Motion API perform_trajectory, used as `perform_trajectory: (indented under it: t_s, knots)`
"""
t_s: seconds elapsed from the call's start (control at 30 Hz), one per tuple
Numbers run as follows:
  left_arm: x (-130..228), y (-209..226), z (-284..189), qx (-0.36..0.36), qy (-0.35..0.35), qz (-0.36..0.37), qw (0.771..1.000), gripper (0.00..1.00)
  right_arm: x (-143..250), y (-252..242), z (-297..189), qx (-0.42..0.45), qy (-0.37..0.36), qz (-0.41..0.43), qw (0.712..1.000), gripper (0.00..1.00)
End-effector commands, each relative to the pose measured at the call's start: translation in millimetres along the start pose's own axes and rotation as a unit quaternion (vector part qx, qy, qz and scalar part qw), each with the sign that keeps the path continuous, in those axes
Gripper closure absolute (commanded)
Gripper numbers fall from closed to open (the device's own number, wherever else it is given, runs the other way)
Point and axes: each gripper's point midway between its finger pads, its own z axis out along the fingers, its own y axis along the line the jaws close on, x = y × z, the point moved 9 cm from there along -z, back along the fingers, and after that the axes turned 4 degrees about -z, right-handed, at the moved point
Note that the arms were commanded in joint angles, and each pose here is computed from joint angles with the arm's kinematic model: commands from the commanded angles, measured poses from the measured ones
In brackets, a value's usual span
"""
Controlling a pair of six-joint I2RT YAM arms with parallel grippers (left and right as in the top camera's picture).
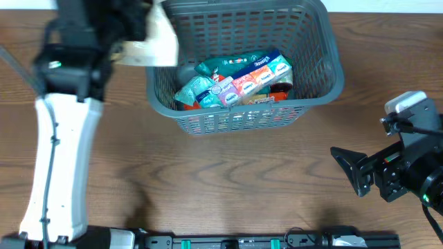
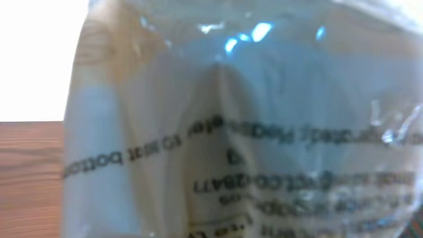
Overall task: Pack container
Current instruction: 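Carry the beige pouch into the basket and release it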
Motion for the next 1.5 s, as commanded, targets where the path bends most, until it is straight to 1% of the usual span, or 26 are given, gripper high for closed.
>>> perform_trajectory:
  t_s: [0.0, 0.23, 0.27, 0.3, 0.33, 0.37, 0.6, 0.77, 0.87, 0.97, 1.07, 1.17, 1.33, 1.47]
  knots:
    - [11, -24, 13, 0.027, 0.023, 0.023, 0.999, 0.94, 0, 1, -1, -0.001, 0.0, 0.003, 1.0, 0.01]
    - [41, -57, 55, 0.055, 0.085, 0.046, 0.994, 0.94, 0, 1, -1, -0.001, 0.0, 0.003, 1.0, 0.01]
    - [44, -58, 58, 0.055, 0.09, 0.047, 0.993, 0.89, 0, 1, -1, -0.001, 0.0, 0.003, 1.0, 0.01]
    - [46, -59, 61, 0.056, 0.095, 0.048, 0.993, 0.48, 0, 1, -1, -0.001, 0.0, 0.003, 1.0, 0.01]
    - [47, -60, 61, 0.057, 0.096, 0.049, 0.993, 0.14, 0, 1, -1, -0.001, 0.0, 0.003, 1.0, 0.01]
    - [47, -60, 60, 0.057, 0.096, 0.049, 0.993, 0.01, 0, 1, -1, -0.001, 0.0, 0.003, 1.0, 0.01]
    - [39, -60, 41, 0.061, 0.08, 0.062, 0.993, 0.02, 0, 1, -1, -0.001, 0.0, 0.003, 1.0, 0.01]
    - [43, -51, 30, 0.046, 0.1, 0.087, 0.99, 0.01, 0, 1, -1, -0.001, 0.0, 0.003, 1.0, 0.01]
    - [44, -29, 18, -0.004, 0.116, 0.071, 0.991, 0.02, 0, 1, -1, -0.001, 0.0, 0.003, 1.0, 0.01]
    - [39, 2, -2, -0.08, 0.11, 0.017, 0.99, 0.02, 0, 1, -1, -0.001, 0.0, 0.003, 1.0, 0.01]
    - [33, 30, -26, -0.154, 0.092, -0.017, 0.984, 0.01, 0, 1, -1, -0.001, 0.0, 0.003, 1.0, 0.01]
    - [30, 51, -49, -0.208, 0.081, -0.032, 0.974, 0.01, 0, 1, -1, -0.001, 0.0, 0.003, 1.0, 0.01]
    - [33, 76, -77, -0.25, 0.088, -0.057, 0.963, 0.01, 0, 1, -1, -0.001, 0.0, 0.003, 1.0, 0.01]
    - [36, 85, -85, -0.264, 0.094, -0.068, 0.957, 0.02, 0, 1, -1, -0.001, 0.0, 0.003, 1.0, 0.01]
